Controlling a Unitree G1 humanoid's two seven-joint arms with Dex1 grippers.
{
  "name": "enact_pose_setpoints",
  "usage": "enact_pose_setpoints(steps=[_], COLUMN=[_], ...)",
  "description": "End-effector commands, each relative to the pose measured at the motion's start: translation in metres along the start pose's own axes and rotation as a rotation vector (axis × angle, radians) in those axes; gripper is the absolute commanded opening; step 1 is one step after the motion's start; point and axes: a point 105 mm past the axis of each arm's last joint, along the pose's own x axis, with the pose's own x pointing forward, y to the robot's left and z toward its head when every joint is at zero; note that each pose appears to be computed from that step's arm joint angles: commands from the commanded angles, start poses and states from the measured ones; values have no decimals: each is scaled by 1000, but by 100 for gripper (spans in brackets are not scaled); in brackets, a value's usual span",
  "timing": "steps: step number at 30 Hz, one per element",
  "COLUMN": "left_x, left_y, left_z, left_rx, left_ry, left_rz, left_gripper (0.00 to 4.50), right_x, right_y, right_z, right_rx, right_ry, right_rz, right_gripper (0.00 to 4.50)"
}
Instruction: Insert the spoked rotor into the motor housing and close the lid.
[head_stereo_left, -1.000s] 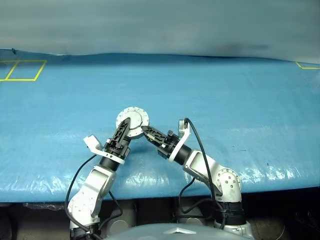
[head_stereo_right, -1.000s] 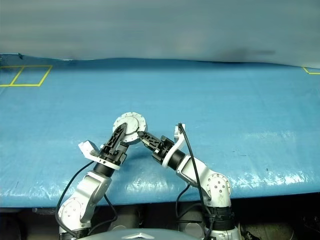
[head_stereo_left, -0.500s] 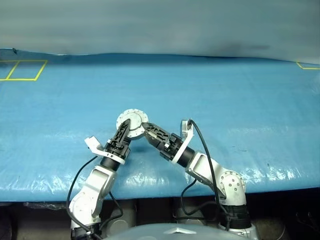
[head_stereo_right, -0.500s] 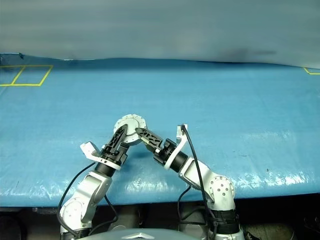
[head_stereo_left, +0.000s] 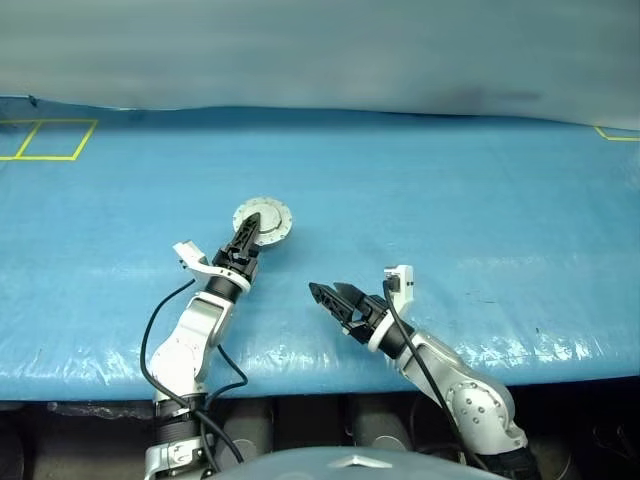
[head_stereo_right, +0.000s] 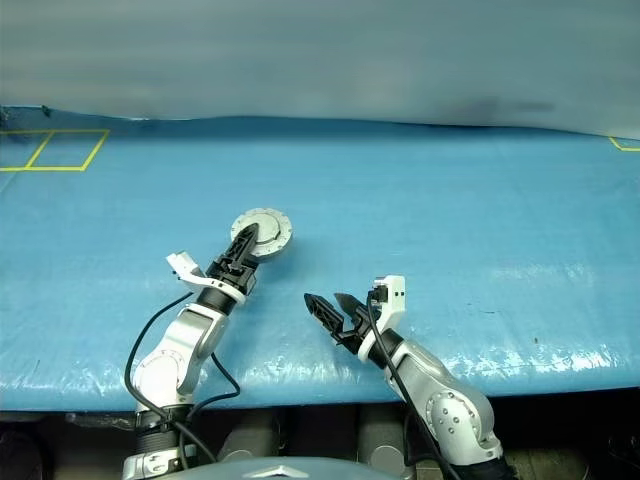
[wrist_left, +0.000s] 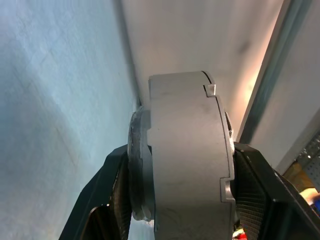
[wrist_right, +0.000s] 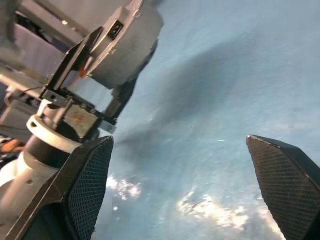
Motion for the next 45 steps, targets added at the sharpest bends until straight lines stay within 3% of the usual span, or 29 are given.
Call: enact_pose_setpoints(steps=[1, 5, 13, 20, 28, 34, 40, 45], left_x=[16, 40, 80, 100, 99, 82, 48, 19], left_y=[-15, -13, -16, -2, 16, 33, 54, 53], left_z=[25, 46, 85, 85, 83, 93, 89, 76], left_rx=[56, 107, 210, 278, 300, 306, 296, 307], left_ry=[-62, -89, -143, -111, -98, -98, -65, -38], left_rz=[-46, -28, 9, 108, 208, 270, 339, 359], left_gripper=[242, 242, 242, 242, 242, 437, 447, 447], right_x=[-2, -4, -6, -7, -10, -8, -2, 3], right_y=[0, -5, -15, -14, -13, -12, -9, -7], right_z=[12, 4, -4, -10, -14, -14, -15, -13], right_rx=[-213, -445, -493, -504, -515, -519, -520, -521], right_ry=[-88, -64, -49, -37, -23, -16, -2, 11], right_rz=[-28, -27, -77, -93, -98, -87, -49, -17], right_gripper=[450, 450, 450, 450, 450, 450, 450, 450])
